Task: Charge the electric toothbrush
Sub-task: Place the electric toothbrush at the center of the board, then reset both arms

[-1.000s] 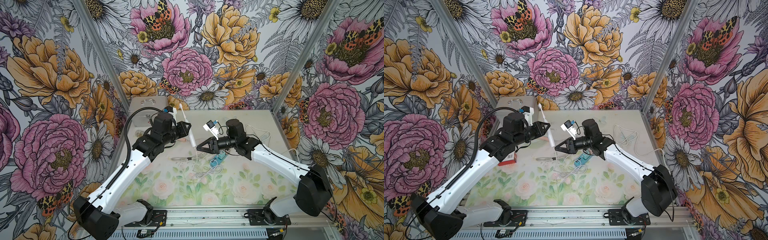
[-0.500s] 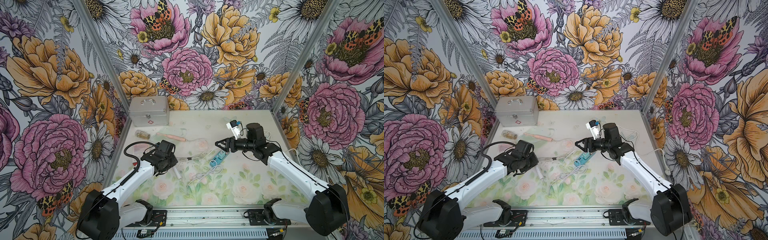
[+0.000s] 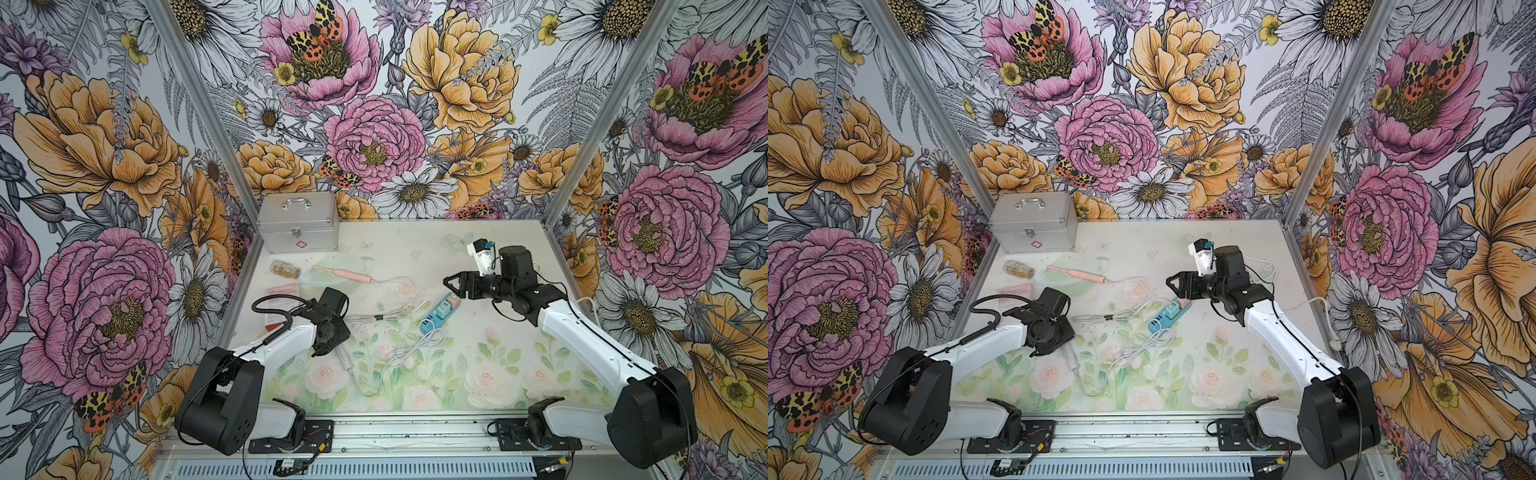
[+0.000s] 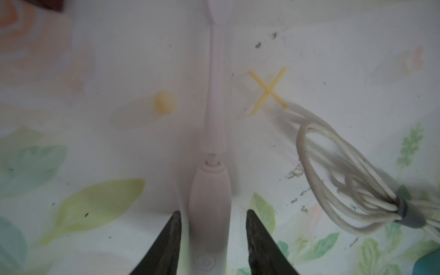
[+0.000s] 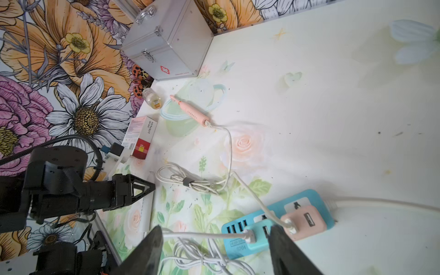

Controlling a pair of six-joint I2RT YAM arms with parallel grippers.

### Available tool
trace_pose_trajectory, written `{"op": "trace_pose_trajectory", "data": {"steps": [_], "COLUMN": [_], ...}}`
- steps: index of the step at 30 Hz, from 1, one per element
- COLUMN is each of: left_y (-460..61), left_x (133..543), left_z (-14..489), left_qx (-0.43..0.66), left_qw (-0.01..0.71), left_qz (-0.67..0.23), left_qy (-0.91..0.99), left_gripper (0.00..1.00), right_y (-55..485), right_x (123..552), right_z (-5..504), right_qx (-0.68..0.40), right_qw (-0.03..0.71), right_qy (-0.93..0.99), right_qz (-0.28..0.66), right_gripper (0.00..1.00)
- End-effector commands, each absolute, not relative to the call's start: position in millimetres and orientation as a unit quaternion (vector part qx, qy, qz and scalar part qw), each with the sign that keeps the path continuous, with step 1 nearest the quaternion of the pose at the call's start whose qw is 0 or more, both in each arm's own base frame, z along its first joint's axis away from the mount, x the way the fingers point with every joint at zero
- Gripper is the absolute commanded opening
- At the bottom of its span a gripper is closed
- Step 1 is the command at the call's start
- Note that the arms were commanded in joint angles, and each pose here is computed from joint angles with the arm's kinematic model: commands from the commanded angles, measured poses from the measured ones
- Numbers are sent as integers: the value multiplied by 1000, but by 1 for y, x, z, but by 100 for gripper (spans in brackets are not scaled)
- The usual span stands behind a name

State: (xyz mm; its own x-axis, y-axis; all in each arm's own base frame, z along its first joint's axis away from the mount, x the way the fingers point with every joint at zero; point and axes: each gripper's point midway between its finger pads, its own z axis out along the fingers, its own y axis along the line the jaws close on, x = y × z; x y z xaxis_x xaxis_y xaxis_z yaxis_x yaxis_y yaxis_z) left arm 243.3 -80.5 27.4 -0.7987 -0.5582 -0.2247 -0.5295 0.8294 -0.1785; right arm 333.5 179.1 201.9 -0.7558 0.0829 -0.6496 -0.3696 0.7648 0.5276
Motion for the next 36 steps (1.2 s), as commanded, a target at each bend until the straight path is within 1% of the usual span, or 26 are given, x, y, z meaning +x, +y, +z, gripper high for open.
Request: {"op": "trace_pose_trajectory", "data": {"steps": [1, 2, 3, 5, 7, 8, 10, 12, 13, 15, 17, 21, 24, 25, 26, 28, 29, 31, 32, 33, 34, 36], "left_y": [-79, -78, -76, -69, -50, -39, -7, 17, 28, 40, 45, 35, 28, 25, 19, 6, 8, 10, 5, 10, 19, 32], "left_x": [256, 257, 260, 272, 292, 299, 314, 325, 330, 337, 343, 350, 348, 345, 346, 347, 351, 365, 374, 375, 372, 387], "left_z": [47, 54, 65, 93, 127, 141, 166, 172, 169, 159, 157, 171, 156, 149, 152, 160, 158, 147, 140, 142, 131, 127], "left_qx": [-289, -288, -284, -275, -276, -279, -288, -266, -260, -249, -250, -168, -132, -126, -111, -61, -57, -61, -44, -54, -71, -89], "left_qw": [170, 177, 193, 236, 300, 323, 377, 417, 428, 450, 461, 552, 588, 603, 634, 674, 676, 670, 670, 677, 658, 652], "left_qz": [-81, -83, -83, -78, -49, -33, 45, 134, 166, 203, 186, 172, 136, 125, 106, 105, 115, 107, 101, 94, 79, 40], "left_qy": [939, 937, 935, 929, 912, 904, 879, 859, 849, 833, 831, 798, 786, 778, 758, 729, 726, 732, 734, 728, 746, 752], "left_gripper": [78, 89, 98, 99, 99, 99, 99, 99, 99, 99, 99, 99, 99, 98, 99, 99, 99, 99, 99, 99, 99, 99], "right_y": [144, 131, 110, 60, 1, -19, -59, -79, -83, -85, -80, -67, -58, -51, -42, -31, -30, -17, -17, -21, -23, -24], "right_x": [356, 360, 366, 375, 378, 380, 382, 388, 392, 398, 403, 416, 421, 420, 418, 409, 407, 408, 406, 405, 403, 403], "right_z": [211, 211, 211, 209, 205, 203, 190, 177, 168, 155, 145, 137, 121, 116, 116, 117, 117, 114, 112, 112, 112, 111], "right_qx": [-32, -13, 20, 90, 156, 176, 221, 231, 230, 225, 208, 148, 122, 106, 82, 60, 55, 21, 23, 31, 36, 40], "right_qw": [383, 388, 398, 428, 452, 457, 448, 451, 451, 456, 471, 514, 516, 526, 551, 575, 580, 588, 588, 593, 598, 597], "right_qy": [887, 891, 895, 894, 877, 868, 852, 840, 839, 838, 837, 830, 840, 838, 826, 814, 811, 808, 808, 804, 799, 801], "right_qz": [256, 234, 199, 100, -39, -83, -154, -191, -197, -197, -186, -160, -115, -98, -82, -59, -50, -28, -28, -34, -38, -42], "right_gripper": [74, 74, 74, 76, 80, 80, 80, 80, 79, 79, 79, 80, 77, 75, 76, 81, 82, 86, 92, 94, 95, 100]}}
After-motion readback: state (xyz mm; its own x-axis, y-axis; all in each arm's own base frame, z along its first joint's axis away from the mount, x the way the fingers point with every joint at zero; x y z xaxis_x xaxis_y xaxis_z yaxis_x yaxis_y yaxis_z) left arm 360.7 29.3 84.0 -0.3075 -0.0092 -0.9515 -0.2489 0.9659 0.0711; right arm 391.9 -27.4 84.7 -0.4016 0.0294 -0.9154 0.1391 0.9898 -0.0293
